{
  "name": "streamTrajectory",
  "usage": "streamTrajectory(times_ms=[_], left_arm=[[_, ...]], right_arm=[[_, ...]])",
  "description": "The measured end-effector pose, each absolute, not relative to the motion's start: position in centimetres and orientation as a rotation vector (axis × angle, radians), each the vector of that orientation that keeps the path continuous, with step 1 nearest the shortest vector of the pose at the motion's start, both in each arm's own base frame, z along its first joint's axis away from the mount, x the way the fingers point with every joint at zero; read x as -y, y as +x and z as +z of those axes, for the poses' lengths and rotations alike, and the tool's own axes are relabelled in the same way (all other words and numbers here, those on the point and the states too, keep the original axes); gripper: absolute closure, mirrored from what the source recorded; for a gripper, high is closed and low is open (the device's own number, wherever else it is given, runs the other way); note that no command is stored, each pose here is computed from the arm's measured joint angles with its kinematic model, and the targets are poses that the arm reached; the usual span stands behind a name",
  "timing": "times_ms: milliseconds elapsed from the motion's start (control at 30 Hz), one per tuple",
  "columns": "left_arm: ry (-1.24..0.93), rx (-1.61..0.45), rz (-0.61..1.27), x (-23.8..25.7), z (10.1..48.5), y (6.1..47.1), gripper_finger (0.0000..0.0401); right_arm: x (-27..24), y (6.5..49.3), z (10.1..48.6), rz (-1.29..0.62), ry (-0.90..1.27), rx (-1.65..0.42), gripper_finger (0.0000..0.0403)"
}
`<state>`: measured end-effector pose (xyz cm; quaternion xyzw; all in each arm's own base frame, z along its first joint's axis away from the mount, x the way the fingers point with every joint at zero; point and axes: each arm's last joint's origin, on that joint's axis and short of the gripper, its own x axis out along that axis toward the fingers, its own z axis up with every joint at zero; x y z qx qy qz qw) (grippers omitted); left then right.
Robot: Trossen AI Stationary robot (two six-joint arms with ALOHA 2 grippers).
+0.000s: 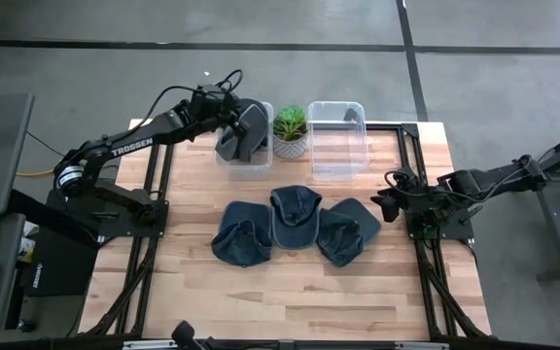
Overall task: Pick & Place hat
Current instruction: Put the gray cap into the left transparent bin
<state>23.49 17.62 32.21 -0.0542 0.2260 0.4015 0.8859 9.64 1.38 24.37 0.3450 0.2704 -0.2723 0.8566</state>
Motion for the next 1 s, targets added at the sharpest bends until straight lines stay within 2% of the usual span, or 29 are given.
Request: streamTrajectory(times_ms=[100,233,567,867,1000], left_arm=[[-0.155,-0.398,0.823,-17.7,32.6,23.7,0.0401],[-0.326,-0.303,0.857,-18.0,32.8,23.6,0.0401],[-0.602,-0.405,0.95,-17.2,30.7,23.4,0.0401],[-0.652,-0.433,1.0,-15.7,31.8,21.7,0.0401],[-0.64,-0.512,1.035,-15.4,31.4,21.0,0.0401]], right_arm=[[-1.4,9.6,24.3,-0.576,0.721,-0.572,0.0221],[-1.3,9.6,24.3,-0.582,0.718,-0.567,0.0221],[-1.3,9.7,24.3,-0.602,0.705,-0.558,0.0221],[-1.4,9.9,24.1,-0.604,0.697,-0.587,0.0221],[-1.4,10.1,24.0,-0.612,0.689,-0.596,0.0221]])
